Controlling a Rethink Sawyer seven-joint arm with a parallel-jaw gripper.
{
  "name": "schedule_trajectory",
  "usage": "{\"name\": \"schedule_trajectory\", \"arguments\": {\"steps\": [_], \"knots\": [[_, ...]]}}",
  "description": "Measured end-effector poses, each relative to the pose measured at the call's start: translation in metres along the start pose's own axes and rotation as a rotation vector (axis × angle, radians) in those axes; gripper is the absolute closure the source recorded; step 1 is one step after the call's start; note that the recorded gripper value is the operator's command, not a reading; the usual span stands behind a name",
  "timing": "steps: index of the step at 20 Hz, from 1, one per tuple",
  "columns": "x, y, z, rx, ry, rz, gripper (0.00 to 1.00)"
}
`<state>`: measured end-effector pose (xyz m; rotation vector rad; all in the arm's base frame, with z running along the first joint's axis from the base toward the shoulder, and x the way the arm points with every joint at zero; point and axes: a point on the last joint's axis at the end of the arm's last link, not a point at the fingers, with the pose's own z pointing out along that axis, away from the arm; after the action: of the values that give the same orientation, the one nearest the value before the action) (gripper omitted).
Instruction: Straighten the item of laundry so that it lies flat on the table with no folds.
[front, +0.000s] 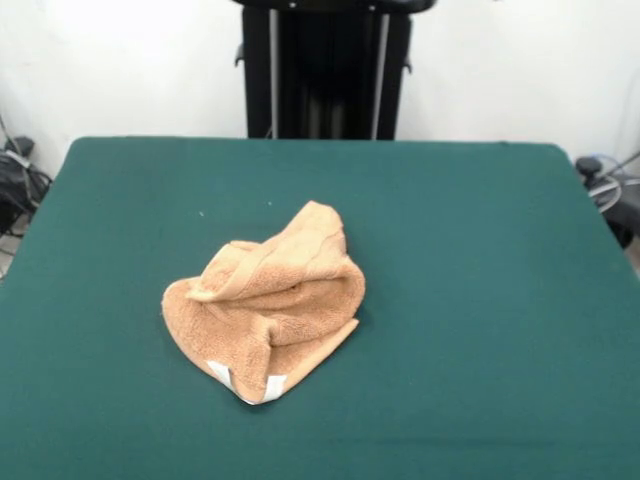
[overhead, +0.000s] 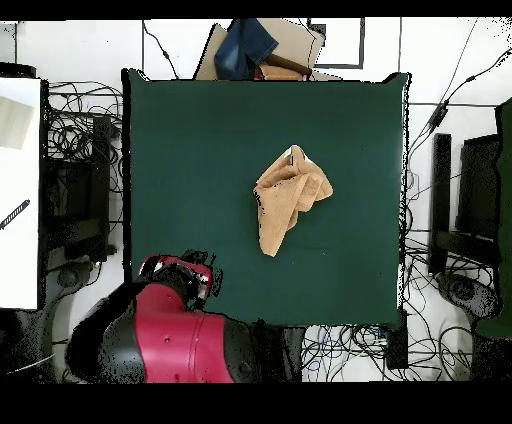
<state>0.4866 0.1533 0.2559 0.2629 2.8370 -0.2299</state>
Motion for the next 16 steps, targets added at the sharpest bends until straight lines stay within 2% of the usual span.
{"name": "schedule_trajectory", "arguments": {"steps": [4, 8, 12, 16], "knots": [[-0.014, -0.008, 0.001, 0.024, 0.005, 0.015, 1.00], [-0.024, -0.009, 0.004, 0.061, 0.072, 0.018, 1.00], [-0.033, -0.005, 0.020, 0.079, 0.145, 0.043, 1.00], [-0.041, 0.001, 0.042, 0.093, 0.168, 0.052, 1.00]]}}
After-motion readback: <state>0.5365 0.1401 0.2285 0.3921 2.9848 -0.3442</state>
